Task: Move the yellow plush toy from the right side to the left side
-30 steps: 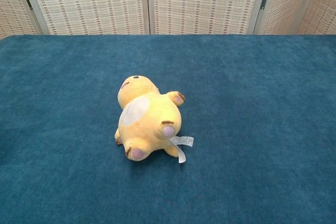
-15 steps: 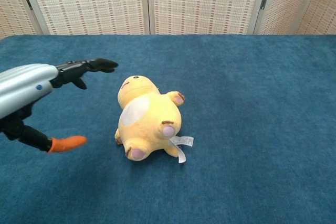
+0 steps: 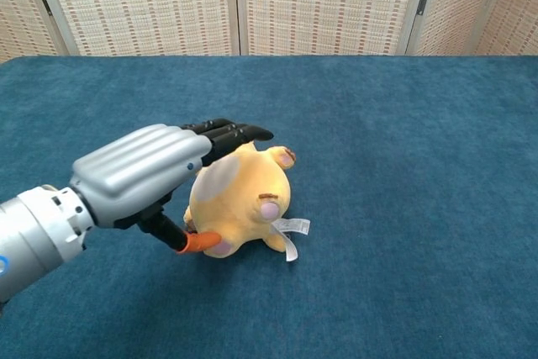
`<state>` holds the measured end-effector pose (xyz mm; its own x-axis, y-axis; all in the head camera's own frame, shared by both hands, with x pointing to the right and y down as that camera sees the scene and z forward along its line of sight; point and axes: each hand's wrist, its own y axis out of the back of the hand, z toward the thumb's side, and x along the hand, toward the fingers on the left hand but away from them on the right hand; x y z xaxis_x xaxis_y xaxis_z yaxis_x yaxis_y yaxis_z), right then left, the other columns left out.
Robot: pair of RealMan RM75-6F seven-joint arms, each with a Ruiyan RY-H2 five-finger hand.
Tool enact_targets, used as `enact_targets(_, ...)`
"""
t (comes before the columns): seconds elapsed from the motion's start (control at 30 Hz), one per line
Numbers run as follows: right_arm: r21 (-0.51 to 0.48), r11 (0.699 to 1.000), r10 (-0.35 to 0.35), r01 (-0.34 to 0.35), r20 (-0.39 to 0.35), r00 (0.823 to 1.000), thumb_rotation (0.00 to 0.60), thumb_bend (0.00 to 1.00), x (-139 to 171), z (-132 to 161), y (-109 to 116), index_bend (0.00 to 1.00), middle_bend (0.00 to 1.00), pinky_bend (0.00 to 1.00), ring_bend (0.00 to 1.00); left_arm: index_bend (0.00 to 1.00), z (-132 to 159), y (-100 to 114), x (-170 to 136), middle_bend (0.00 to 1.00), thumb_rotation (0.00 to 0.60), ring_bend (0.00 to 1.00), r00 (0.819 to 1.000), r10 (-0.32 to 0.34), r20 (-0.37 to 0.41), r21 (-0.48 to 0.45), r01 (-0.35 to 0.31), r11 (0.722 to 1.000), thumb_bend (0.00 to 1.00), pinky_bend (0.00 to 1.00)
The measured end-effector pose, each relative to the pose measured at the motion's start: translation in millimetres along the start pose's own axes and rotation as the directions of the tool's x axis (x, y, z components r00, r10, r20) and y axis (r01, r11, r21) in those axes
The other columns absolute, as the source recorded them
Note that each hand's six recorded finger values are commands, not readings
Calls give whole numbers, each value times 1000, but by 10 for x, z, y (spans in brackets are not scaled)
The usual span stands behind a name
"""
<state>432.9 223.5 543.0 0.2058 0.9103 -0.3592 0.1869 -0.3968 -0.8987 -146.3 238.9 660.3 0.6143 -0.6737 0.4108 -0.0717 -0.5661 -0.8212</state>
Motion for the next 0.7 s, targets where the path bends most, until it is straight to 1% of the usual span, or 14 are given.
enact_targets(0.13,4,1000,-17,17,14,1000,600,135,36,-42,83,0,0,0,0,60,23,-61,116,176,600,73,1000,-11,5,-1,11,1000,270,157)
enact_targets(0.23,-3,1000,-31,31,19,999,600,136,81,-54,164,0,0,0,0,102,12,-114,164,177,600,72,1000,-17,3,-6,17,1000,271,198)
enact_targets(0.33,-21,999,-46,46,14,999,600,137,123,-44,229,0,0,0,0,151,-19,-180,206,187,600,99,1000,-23,-2,-5,23,1000,273,291)
enact_targets(0.4,-26,998,-58,58,12,998,600,137,150,-40,271,0,0,0,0,217,-51,-231,235,215,600,160,1000,-26,-9,-12,26,1000,276,421)
enact_targets(0.43,-26,997,-67,67,11,998,600,137,168,-39,297,0,0,0,0,266,-66,-249,247,248,600,202,1000,-24,-14,-17,24,1000,280,491)
enact_targets(0.47,-26,997,-73,73,10,997,600,137,181,-38,312,0,0,0,0,338,-83,-263,260,316,600,270,1000,-19,-18,-20,19,1000,296,574)
enact_targets(0.5,-25,997,-77,77,10,997,600,137,190,-38,323,0,0,0,0,422,-108,-277,275,414,600,356,1000,-9,-24,-24,9,1000,334,663)
enact_targets(0.53,-25,997,-78,79,12,997,600,137,194,-41,328,0,0,0,0,529,-126,-280,284,550,600,472,1000,2,-29,-29,-3,1000,396,770)
enact_targets(0.57,-26,997,-78,79,13,997,600,137,193,-44,328,0,0,0,0,585,-147,-278,292,617,600,532,999,17,-36,-34,-18,999,435,825)
enact_targets(0.6,-26,997,-78,78,14,997,600,137,191,-47,328,0,0,0,0,661,-176,-271,298,702,600,608,998,40,-44,-35,-42,999,487,895)
enact_targets(0.63,-24,997,-77,78,15,997,600,137,186,-52,326,0,0,0,0,715,-197,-264,298,764,600,664,997,58,-49,-35,-60,998,533,945)
enact_targets(0.7,-23,997,-74,75,17,997,600,137,180,-56,317,0,0,0,0,746,-230,-247,284,805,600,701,994,95,-53,-46,-97,994,576,980)
